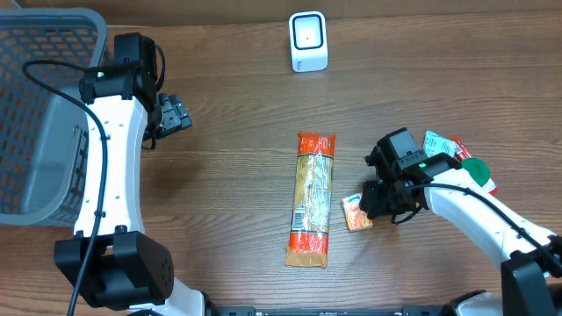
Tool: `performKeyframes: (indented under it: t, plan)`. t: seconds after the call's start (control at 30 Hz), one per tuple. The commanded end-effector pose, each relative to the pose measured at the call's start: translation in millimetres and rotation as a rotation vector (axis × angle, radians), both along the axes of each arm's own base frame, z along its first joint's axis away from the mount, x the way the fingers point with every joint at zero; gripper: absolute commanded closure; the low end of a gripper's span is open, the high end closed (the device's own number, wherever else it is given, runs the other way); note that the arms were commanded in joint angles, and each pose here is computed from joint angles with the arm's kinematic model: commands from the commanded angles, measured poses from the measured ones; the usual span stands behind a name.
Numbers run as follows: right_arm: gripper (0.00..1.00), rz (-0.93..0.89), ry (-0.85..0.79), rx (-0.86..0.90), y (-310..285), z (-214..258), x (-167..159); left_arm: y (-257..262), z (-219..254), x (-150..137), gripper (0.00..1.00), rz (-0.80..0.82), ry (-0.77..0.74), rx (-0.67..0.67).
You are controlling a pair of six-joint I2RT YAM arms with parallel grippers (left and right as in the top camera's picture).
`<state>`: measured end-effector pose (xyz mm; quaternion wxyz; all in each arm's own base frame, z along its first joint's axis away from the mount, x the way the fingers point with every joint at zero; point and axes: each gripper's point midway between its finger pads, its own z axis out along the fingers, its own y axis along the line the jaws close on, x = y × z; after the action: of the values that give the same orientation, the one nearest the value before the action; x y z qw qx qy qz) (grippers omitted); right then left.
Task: Scan the item barcode
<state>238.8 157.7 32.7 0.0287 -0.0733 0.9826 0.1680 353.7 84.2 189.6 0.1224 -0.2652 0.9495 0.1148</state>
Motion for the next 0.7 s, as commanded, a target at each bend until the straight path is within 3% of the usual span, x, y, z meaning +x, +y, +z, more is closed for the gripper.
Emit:
performKeyframes:
  t: [0.0,0.43,0.57,0.67]
  plan:
    - [0.7,-0.005,-0.033,-0.009,-3,-10,4,1,5,3,0.0,-0.019,-0.01,0.005]
    - [0.71,-0.007,-0.035,-0.018,-9,-29,-6,1,5,3,0.0,-0.019,-0.01,0.005]
    - [0.91,0.003,-0.016,0.031,-1,-26,-10,1,5,3,0.0,-0.019,-0.009,0.005]
    - [0.96,0.01,-0.016,0.049,3,-24,-9,1,5,3,0.0,-0.019,-0.01,0.005]
